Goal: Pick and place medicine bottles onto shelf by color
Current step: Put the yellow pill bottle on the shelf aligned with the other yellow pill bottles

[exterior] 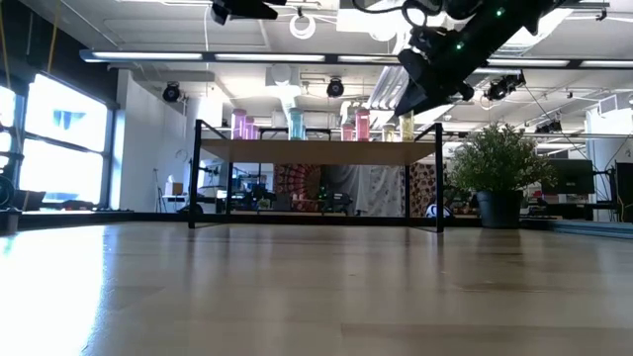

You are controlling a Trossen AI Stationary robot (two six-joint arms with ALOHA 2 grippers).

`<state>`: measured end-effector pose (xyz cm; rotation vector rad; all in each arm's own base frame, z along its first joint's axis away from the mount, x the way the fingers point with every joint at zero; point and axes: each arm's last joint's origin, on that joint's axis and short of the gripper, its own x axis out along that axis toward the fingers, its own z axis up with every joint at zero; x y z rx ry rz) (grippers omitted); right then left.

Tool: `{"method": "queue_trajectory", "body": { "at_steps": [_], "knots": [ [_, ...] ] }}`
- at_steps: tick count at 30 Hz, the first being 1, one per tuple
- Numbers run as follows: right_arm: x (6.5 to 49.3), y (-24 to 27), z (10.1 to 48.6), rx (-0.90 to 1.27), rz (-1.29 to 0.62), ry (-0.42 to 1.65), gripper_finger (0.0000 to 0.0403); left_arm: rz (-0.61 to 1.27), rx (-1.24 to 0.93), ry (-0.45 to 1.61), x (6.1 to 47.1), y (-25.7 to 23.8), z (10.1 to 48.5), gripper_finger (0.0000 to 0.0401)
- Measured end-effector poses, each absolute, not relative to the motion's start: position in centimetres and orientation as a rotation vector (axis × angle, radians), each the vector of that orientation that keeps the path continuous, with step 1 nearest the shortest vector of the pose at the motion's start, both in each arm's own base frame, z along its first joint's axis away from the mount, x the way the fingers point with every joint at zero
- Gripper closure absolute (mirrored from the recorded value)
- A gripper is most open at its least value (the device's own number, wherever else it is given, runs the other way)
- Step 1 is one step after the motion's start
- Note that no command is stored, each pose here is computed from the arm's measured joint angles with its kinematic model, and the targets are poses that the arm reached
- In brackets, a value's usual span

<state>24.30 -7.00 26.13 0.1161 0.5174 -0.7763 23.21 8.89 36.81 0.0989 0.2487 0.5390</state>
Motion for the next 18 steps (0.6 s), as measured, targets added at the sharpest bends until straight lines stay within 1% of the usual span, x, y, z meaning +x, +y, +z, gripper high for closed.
{"method": "queue_trajectory", "body": {
  "at_steps": [18],
  "knots": [
    [23.9, -8.8, 26.0, 0.131, -0.819, 0.521, 0.0296, 0.543, 0.124, 0.257, 23.2, 9.0, 36.8, 0.0156]
  ]
}}
